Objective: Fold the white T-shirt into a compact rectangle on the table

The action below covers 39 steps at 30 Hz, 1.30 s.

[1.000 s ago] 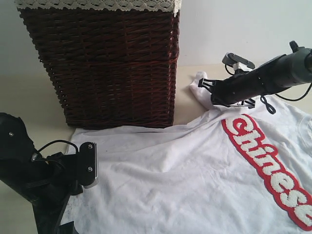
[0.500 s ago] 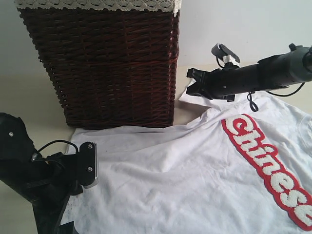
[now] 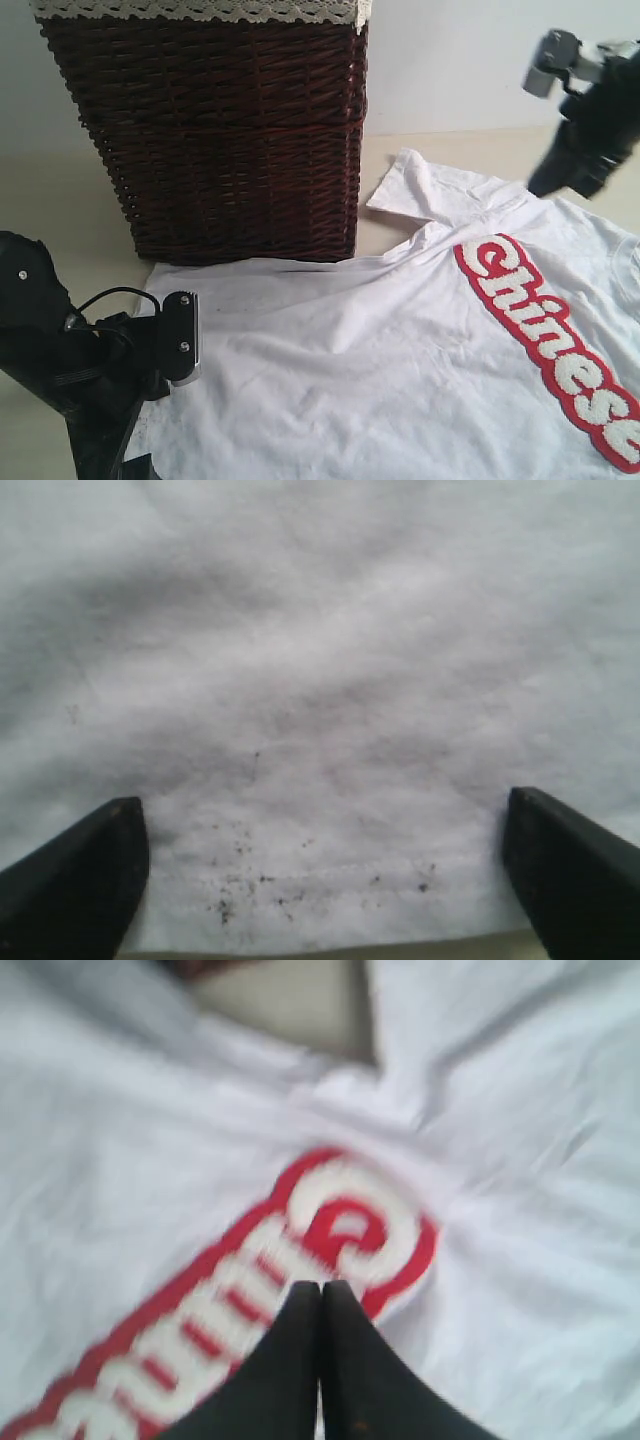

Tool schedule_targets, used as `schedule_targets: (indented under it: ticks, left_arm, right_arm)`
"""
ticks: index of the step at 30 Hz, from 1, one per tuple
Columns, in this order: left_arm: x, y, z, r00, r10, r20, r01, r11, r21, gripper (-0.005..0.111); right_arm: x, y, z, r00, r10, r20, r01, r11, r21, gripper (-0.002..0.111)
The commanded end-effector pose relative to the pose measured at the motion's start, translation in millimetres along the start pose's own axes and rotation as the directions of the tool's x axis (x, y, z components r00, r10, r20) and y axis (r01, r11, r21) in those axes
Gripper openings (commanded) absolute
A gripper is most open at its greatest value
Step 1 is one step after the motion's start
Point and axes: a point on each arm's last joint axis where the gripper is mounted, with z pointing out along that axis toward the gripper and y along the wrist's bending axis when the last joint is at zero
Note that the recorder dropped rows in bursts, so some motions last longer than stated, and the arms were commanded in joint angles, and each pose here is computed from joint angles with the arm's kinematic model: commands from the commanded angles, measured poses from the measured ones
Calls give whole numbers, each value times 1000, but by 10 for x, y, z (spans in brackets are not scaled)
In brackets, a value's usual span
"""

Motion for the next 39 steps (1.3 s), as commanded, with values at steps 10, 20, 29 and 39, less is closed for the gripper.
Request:
schedule_targets:
  ticks: [10, 20, 29, 39]
  left_arm:
    - [52, -38, 102, 999, 23, -41, -22, 999, 33, 92]
    - [52, -38, 102, 999, 23, -41, -22, 999, 33, 92]
    - [53, -40, 102, 999, 23, -42, -22, 999, 35, 92]
    - [52, -38, 102, 999, 23, -41, -22, 999, 34, 92]
  right_arm:
    - [1309, 845, -260, 977, 105, -183, -137, 975, -175, 14]
    - [1739, 1754, -40, 970, -36, -241, -60, 923, -380, 13]
    - [1975, 1915, -78, 952, 10, -306, -127, 923, -364, 0]
    - [2701, 1720, -129, 892, 96, -442, -154, 983, -97, 0]
